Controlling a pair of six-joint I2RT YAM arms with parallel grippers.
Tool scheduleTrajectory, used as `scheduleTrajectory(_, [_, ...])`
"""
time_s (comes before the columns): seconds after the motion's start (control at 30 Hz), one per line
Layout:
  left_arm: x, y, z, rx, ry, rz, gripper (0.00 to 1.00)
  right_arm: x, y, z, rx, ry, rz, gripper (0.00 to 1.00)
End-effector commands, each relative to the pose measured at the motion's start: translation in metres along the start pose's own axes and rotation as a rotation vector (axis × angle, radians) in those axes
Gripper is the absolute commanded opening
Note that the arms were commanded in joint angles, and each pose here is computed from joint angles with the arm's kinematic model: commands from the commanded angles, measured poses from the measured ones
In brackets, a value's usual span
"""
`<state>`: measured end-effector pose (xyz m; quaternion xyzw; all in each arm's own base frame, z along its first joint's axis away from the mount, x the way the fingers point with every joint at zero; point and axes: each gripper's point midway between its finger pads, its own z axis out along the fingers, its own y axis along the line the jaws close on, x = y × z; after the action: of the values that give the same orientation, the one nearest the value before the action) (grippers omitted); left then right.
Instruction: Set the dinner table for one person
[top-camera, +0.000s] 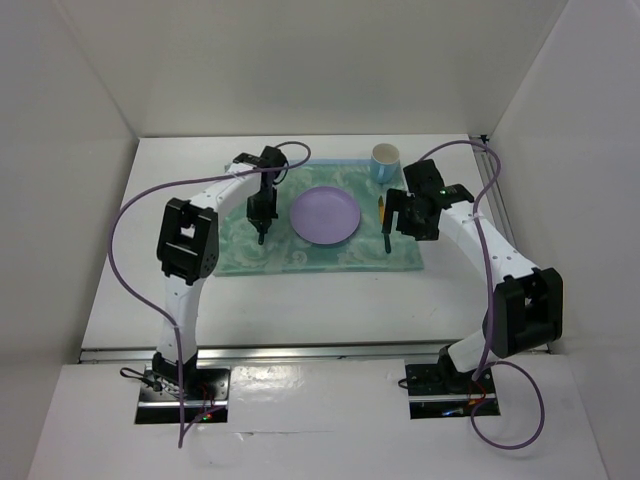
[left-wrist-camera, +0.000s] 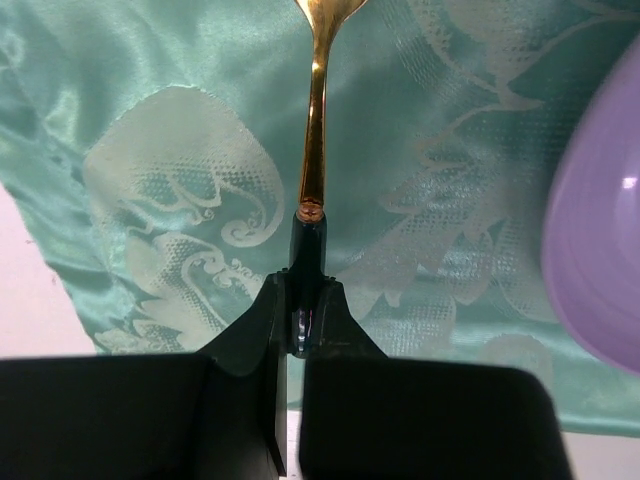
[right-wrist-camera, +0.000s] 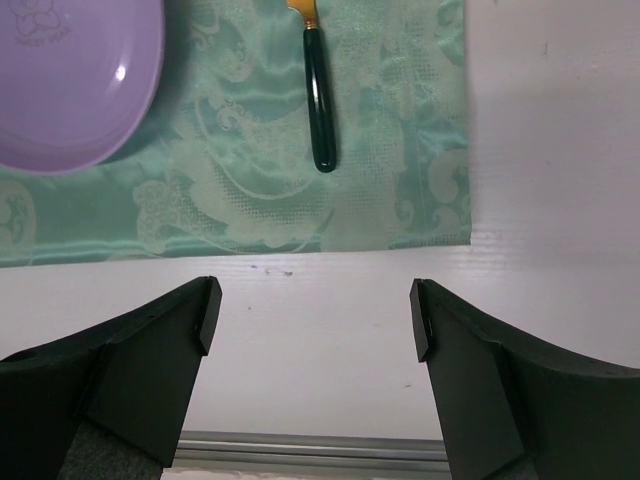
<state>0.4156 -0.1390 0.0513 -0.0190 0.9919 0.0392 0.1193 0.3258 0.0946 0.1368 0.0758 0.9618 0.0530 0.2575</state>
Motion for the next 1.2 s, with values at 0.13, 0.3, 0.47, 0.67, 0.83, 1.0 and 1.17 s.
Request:
scheduleTrajectory(0.13, [0.01,0.0,0.024,-0.022,0.072,-0.021,0.0,-0.001,-0.009,-0.01,0.04,-0.026,0.009,0.89])
scheduleTrajectory(0.3, [0.006,0.001,0.025,-0.021,0.064,-0.056,0.17,-0.004,-0.008,-0.014,0.04,-0.028,0.018,0.91])
scheduleTrajectory(0.47, [0.005,0.002,0.013,-0.016,0.052,-0.069,0.49,-0.008,-0.008,-0.021,0.043,-0.042,0.028,0.93])
scheduleTrajectory(0.67, [-0.009,0.004,-0.039,0.03,-0.034,-0.093,0.54,-0.023,-0.003,-0.038,0.03,-0.092,0.067,1.0])
scheduleTrajectory(0.83, [-0.022,0.009,-0.098,0.075,-0.14,-0.101,0.68,-0.036,-0.007,-0.051,0.048,-0.175,0.147,1.0])
scheduleTrajectory(1.0, [-0.018,0.01,-0.181,0.232,-0.323,-0.083,0.71,-0.039,-0.013,-0.062,0.059,-0.207,0.191,1.0])
scheduleTrajectory(1.17, [-0.005,0.014,-0.239,0.344,-0.462,-0.074,0.71,-0.033,-0.017,-0.068,0.06,-0.223,0.203,1.0])
